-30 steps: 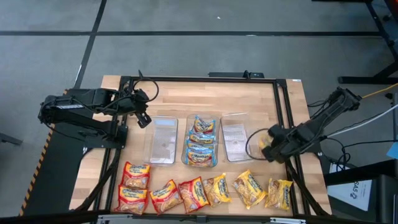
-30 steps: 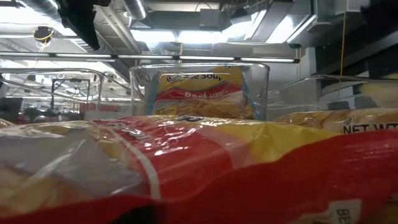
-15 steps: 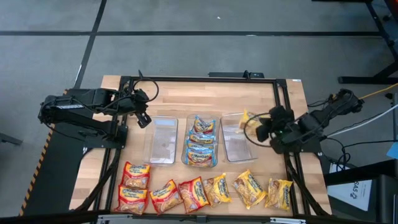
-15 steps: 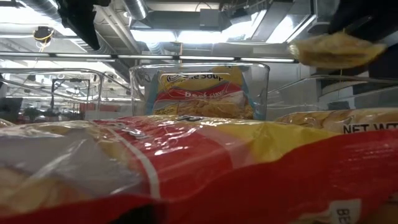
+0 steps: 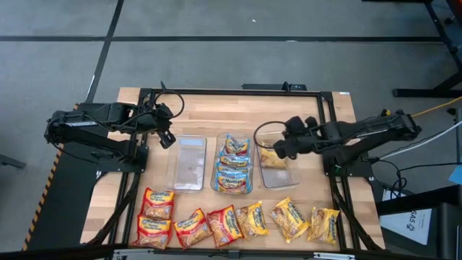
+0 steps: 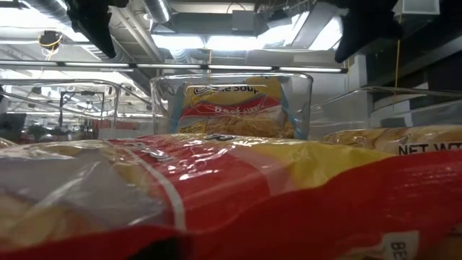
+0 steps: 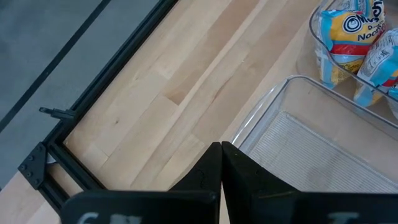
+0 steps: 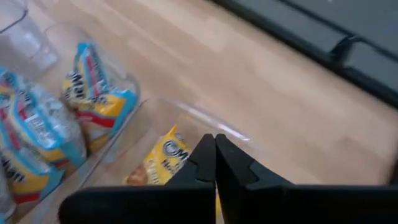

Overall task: Sort Maruchan noodles
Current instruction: Put the yellow noodle pack into the right transparent bin

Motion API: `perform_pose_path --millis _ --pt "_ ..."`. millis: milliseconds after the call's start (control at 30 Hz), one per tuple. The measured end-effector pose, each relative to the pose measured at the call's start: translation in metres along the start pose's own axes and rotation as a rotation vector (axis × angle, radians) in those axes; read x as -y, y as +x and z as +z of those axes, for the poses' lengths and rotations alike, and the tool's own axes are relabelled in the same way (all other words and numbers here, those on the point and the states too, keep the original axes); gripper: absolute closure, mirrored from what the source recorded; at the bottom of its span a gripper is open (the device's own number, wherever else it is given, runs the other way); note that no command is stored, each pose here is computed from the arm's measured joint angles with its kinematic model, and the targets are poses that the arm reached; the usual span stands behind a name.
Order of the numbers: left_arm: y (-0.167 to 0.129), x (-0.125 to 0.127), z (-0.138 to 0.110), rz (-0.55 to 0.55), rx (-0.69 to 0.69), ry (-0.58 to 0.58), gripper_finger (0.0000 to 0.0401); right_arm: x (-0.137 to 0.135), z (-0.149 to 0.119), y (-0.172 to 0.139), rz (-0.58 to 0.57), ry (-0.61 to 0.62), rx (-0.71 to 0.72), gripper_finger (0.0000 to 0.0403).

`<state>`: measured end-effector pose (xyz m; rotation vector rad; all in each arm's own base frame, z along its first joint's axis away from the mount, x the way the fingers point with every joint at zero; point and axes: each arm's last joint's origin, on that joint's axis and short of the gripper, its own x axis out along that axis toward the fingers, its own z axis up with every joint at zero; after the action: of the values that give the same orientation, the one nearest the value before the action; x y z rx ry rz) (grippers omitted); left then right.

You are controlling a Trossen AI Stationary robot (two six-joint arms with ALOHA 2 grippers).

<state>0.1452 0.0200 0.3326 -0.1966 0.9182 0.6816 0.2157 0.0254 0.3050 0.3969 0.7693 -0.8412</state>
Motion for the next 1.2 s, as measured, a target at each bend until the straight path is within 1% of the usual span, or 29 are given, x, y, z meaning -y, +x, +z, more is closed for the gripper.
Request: perform_pose_path --millis 100,200,300,400,467,533,600,667,767,933,1200 --pt "0.000 0.000 0.000 0.000 0.000 0.000 0.0401 -0.004 0.004 0.009 0.052 -0.020 -0.064 0.0397" --pt "0.000 0.000 0.000 0.000 0.000 0.000 0.0401 -0.008 0.005 0.019 0.100 -0.090 -0.164 0.0381" --pt "0.000 0.000 0.000 0.001 0.000 0.000 0.0401 -0.013 0.005 0.033 0.121 -0.162 -0.238 0.0346" --pt "0.000 0.000 0.000 0.001 -0.002 0.001 0.0401 -0.019 0.007 0.050 0.123 -0.235 -0.265 0.0302" --pt "0.000 0.000 0.000 0.002 -0.003 0.002 0.0401 -0.022 0.007 0.061 0.140 -0.330 -0.297 0.0277" --pt "0.000 0.000 0.000 0.003 -0.005 0.003 0.0401 -0.025 0.003 0.074 0.175 -0.452 -0.383 0.0261" --pt "0.000 0.000 -0.001 0.004 -0.008 0.005 0.0401 -0.028 -0.004 0.084 0.177 -0.554 -0.453 0.0254" --pt "0.000 0.000 -0.001 0.004 -0.008 0.005 0.0401 -0.032 -0.010 0.094 0.159 -0.641 -0.491 0.0252" --pt "0.000 0.000 -0.001 0.004 -0.008 0.005 0.0401 -0.036 -0.017 0.108 0.139 -0.718 -0.532 0.0252" --pt "0.000 0.000 -0.001 0.004 -0.008 0.004 0.0401 -0.039 -0.022 0.127 0.051 -0.777 -0.542 0.0251" --pt "0.000 0.000 -0.001 0.004 -0.008 0.004 0.0401 -0.029 -0.014 0.143 0.010 -0.730 -0.554 0.0251"
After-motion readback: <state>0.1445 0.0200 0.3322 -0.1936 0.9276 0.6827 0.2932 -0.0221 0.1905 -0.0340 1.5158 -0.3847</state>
